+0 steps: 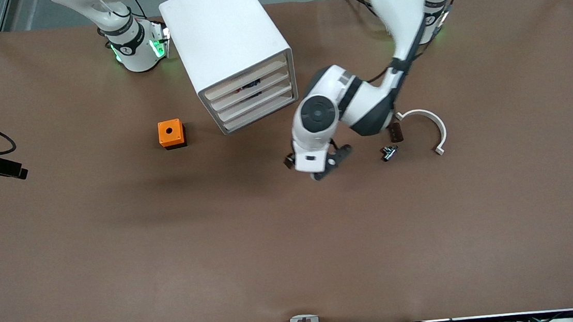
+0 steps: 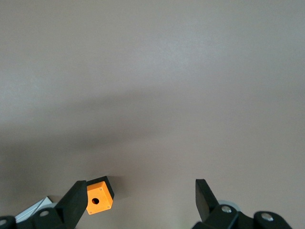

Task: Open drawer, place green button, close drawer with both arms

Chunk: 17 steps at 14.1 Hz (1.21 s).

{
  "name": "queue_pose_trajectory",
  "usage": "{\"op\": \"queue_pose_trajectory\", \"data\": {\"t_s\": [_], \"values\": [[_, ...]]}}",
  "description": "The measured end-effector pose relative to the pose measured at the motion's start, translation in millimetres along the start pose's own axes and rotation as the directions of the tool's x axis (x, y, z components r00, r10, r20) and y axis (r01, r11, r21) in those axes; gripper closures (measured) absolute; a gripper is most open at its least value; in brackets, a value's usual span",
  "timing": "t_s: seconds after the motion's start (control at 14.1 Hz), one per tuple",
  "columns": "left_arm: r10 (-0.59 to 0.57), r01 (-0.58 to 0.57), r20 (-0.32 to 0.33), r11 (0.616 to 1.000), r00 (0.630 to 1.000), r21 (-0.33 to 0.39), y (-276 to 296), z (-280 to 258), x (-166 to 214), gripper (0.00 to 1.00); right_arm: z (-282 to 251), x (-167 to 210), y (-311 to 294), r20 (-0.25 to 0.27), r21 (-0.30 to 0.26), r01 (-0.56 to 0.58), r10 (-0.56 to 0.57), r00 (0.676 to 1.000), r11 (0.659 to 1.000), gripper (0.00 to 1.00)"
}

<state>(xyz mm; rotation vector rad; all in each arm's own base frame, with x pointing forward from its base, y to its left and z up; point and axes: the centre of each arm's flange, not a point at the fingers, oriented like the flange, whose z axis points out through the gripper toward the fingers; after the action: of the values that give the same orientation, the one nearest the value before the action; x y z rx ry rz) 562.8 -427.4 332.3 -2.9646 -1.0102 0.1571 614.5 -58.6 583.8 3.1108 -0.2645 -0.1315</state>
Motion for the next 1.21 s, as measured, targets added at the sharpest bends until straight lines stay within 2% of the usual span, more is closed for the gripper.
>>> {"op": "queue_pose_trajectory", "data": {"t_s": [0.21,0.43,0.64,0.92,1.21], "values": [[0.023,-0.026,-0.058,0.998,0.998,-0.051,-35,-64,79,0.00,-7,-2,-5,-0.005,0.002,0.010,-0.010,1.000,1.000,0.00],[0.081,-0.084,-0.068,0.995,0.994,-0.048,-85,-112,145,0.00,-18,-18,-6,0.030,0.001,0.015,-0.015,0.999,1.000,0.00],[0.157,-0.160,-0.076,0.986,0.985,-0.041,-145,-166,193,0.00,-30,-40,-3,0.050,0.002,0.019,-0.019,0.999,1.000,0.00],[0.291,-0.293,-0.076,0.956,0.954,-0.020,-222,-233,221,0.00,-40,-68,1,0.046,0.007,0.038,-0.039,0.998,0.999,0.00],[0.361,-0.362,-0.070,0.932,0.930,-0.007,-259,-272,213,0.00,-48,-93,7,0.036,0.012,0.052,-0.052,0.998,0.999,0.00]]}}
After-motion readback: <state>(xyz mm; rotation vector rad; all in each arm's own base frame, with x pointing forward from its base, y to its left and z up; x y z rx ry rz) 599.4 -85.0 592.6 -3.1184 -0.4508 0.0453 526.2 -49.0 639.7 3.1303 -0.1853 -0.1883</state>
